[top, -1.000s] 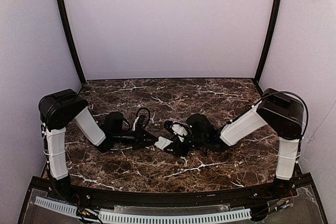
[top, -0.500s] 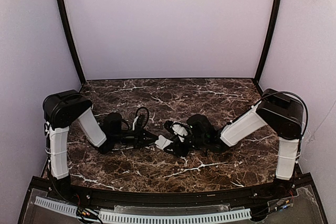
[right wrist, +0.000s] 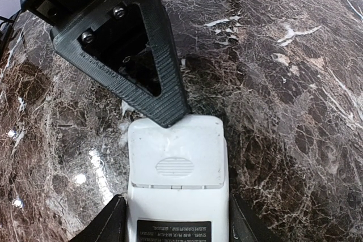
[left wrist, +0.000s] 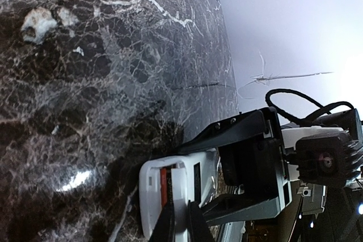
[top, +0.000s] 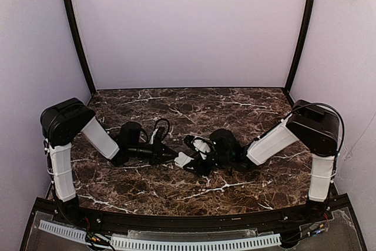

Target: Load the batteries into the remote control

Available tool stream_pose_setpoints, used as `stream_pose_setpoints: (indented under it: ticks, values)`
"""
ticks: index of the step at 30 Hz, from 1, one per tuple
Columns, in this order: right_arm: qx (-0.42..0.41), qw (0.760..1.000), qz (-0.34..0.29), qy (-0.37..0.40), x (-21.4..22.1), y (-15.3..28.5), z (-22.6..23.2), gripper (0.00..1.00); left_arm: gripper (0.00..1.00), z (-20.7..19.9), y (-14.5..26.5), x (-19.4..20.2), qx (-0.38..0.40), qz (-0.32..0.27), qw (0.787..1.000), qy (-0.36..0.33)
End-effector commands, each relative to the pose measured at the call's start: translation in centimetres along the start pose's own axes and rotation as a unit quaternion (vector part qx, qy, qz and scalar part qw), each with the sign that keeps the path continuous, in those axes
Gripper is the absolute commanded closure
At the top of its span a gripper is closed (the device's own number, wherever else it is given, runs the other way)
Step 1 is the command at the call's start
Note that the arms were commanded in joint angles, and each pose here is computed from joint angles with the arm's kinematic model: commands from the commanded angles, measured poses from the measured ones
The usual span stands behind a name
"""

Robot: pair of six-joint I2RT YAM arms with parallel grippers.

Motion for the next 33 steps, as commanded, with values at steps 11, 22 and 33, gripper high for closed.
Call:
stream_pose_setpoints:
  ticks: [11,22,33]
  values:
    - [0.035,0.997,0.06,-0.018,4.0,-0.2,-1.1,0.59,0.9,6.9,1.0,1.4,-0.196,0.012,0.98,0.028]
    - [0.036,0.997,0.061,-0.019,4.0,-0.2,-1.1,0.6,0.79,6.7,0.8,1.7,-0.242,0.021,0.97,-0.015]
    - [0.041,0.997,0.066,-0.018,4.2,-0.4,-1.3,0.61,0.78,7.5,0.8,2.5,-0.301,0.046,0.952,-0.044]
Point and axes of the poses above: each gripper's point midway between its finger pads, its own y axis back along the fingers, its own z axis along the line the jaws close on, x = y × z, the point moved 3 cm from there along y, back along the fingers, and after that the axes turned 13 degrees about y, right-handed, at the moved point
